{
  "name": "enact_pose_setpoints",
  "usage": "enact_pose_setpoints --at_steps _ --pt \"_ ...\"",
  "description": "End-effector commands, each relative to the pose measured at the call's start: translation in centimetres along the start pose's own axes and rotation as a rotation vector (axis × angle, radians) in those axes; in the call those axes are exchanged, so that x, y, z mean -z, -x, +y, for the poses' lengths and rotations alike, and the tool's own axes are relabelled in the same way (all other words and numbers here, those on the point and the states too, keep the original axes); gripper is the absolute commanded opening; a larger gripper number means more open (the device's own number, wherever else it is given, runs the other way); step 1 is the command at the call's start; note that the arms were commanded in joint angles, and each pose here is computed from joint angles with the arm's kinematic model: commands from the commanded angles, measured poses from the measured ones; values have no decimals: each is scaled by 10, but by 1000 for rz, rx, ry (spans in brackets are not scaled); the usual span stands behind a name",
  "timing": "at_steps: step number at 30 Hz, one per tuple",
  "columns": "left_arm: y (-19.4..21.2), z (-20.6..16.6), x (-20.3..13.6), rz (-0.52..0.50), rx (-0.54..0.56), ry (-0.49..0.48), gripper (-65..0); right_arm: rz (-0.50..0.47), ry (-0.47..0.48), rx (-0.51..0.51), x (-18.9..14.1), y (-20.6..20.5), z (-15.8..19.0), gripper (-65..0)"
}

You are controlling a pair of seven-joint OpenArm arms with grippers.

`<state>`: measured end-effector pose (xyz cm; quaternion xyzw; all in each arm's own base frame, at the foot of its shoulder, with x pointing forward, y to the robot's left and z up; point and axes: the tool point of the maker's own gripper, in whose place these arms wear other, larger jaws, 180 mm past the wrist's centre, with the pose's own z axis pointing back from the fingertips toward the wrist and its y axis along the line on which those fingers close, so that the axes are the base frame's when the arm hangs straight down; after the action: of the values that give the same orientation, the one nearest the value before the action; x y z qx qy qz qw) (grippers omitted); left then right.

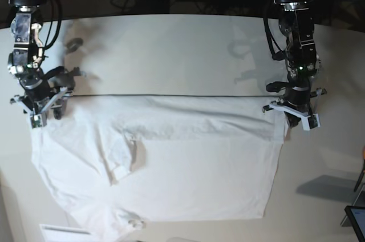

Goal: Fold the T-shirt properly
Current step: 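Move both grippers back to the folded edge of the shirt, then grasp the folded edge with both grippers and drag it toward the robot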

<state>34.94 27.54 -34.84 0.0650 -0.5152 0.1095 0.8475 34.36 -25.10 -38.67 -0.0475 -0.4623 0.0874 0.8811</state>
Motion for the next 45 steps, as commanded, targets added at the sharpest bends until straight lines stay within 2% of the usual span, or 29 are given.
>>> enact_pose_setpoints --at_steps 1,5,14,18,24,28,30,35,38,45 --pt "-21 -9 4 -71 19 24 -650 -61 8 -9 -1 -20 -7 -400" --pt "-4 -23 17 -47 38 53 -650 -55 30 14 2 -18 -17 -400" --pt "34 -11 36 41 32 22 -650 49 40 63 19 18 -26 -405" --pt "36 -9 34 46 36 20 -650 61 37 61 19 22 -25 -406" --pt "56 -8 20 152 40 23 -650 111 35 60 11 46 -21 -406" --pt "55 -12 8 160 56 37 -650 177 31 53 4 66 -18 -406" --pt "53 -13 6 176 60 42 -650 202 36 16 -3 72 -17 -406" --pt "57 -15 -3 195 70 48 -650 194 61 -117 -20 66 -7 -406" --pt "59 -16 -10 191 77 54 -650 243 85 -177 -29 72 -9 -406" --pt "66 -17 -31 192 100 69 -650 288 80 -216 -50 88 -3 -406"
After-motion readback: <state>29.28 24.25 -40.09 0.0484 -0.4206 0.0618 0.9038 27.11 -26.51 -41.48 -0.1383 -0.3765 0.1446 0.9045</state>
